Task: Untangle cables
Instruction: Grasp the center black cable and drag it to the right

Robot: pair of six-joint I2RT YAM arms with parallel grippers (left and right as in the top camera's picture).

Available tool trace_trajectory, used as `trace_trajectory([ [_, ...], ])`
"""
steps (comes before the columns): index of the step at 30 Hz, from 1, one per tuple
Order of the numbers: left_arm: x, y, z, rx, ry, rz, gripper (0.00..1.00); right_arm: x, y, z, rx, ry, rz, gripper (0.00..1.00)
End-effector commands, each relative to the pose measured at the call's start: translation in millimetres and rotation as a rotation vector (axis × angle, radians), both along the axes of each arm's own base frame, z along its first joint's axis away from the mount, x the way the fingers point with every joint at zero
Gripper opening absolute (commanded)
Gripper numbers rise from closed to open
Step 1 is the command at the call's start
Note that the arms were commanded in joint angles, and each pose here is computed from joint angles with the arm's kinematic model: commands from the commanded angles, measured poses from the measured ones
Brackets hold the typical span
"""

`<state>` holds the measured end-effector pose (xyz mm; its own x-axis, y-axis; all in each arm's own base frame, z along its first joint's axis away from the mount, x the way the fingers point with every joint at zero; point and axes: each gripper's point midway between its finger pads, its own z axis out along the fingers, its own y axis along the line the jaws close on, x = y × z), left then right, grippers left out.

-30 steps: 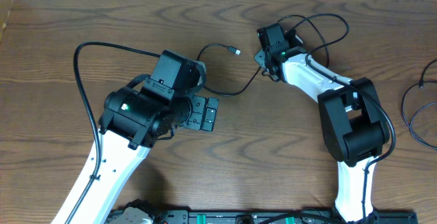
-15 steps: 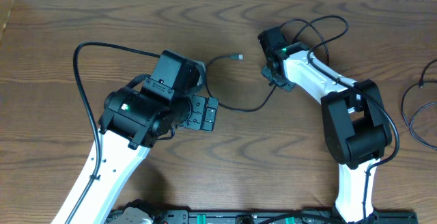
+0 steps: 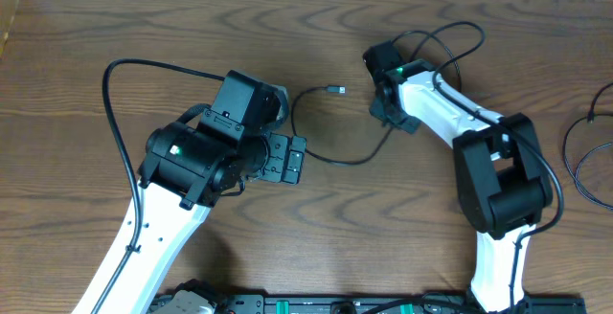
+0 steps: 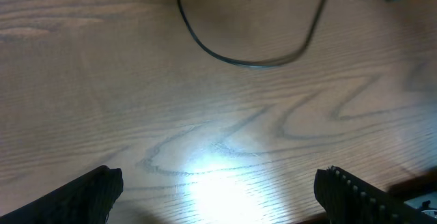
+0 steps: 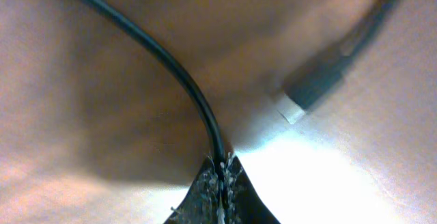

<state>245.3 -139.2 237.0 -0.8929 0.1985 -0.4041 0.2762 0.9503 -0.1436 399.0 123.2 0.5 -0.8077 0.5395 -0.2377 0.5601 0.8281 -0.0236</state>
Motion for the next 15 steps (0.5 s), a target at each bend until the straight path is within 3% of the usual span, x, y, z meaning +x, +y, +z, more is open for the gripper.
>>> trace_trajectory([
  [1,-1.8,0.0,-2.0,0.002,0.009,-0.004,0.96,4.3,-22.9,46.2,-0.010,-0.043,0.100,0.01],
  [6,-1.8,0.0,-2.0,0.002,0.009,-0.004,0.96,23.2,-68.7,189.7,-0.061,-0.331,0.261,0.01],
  [12,-1.9,0.0,-2.0,0.002,0.010,-0.005,0.96,-7.7,-199.5,318.2,-0.210,-0.594,0.000,0.01],
  [15,-1.9,0.0,-2.0,0.002,0.010,-0.005,0.96,-66.2,-312.3,354.9,-0.310,-0.654,-0.297,0.01],
])
